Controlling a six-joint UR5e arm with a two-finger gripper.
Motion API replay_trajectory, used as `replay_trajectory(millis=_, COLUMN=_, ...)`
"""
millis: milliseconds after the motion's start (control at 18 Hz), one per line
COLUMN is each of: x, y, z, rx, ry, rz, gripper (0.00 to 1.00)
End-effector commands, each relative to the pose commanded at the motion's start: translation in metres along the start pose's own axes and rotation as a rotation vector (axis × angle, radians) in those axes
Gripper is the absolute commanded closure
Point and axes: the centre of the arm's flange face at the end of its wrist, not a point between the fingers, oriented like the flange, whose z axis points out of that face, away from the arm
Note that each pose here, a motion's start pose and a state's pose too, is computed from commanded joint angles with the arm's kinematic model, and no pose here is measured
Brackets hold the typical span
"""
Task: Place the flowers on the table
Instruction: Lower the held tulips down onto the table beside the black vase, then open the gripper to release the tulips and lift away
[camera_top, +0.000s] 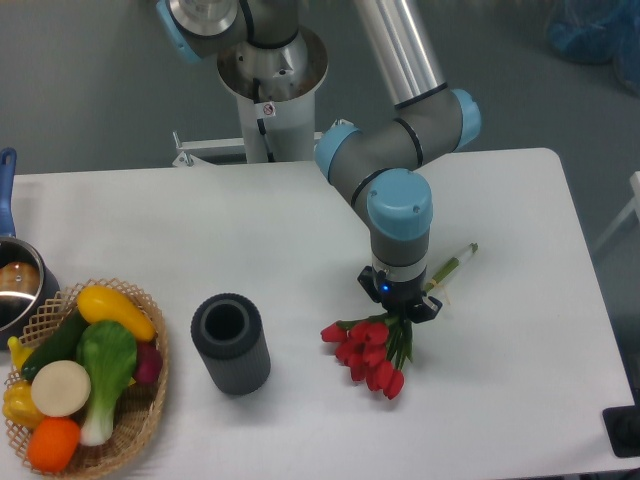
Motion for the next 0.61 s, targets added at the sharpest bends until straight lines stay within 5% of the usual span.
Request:
replay_trajectory(millis=222, x=-0.003, y=-0.001, z=-0.002, rx=0.002, ry=-0.008, rz=0.006, gripper=0.56)
replay_trajectory(millis=444, x=-0.019, y=-0.006, z=-0.025, rx=0.027, ry=-0.060, rz=0.002, gripper=0.00)
replay_trajectory(millis=611, x=-0.032, y=-0.006, z=-0.063, rx=0.067, ry=-0.122, rz=-0.025, gripper=0.00)
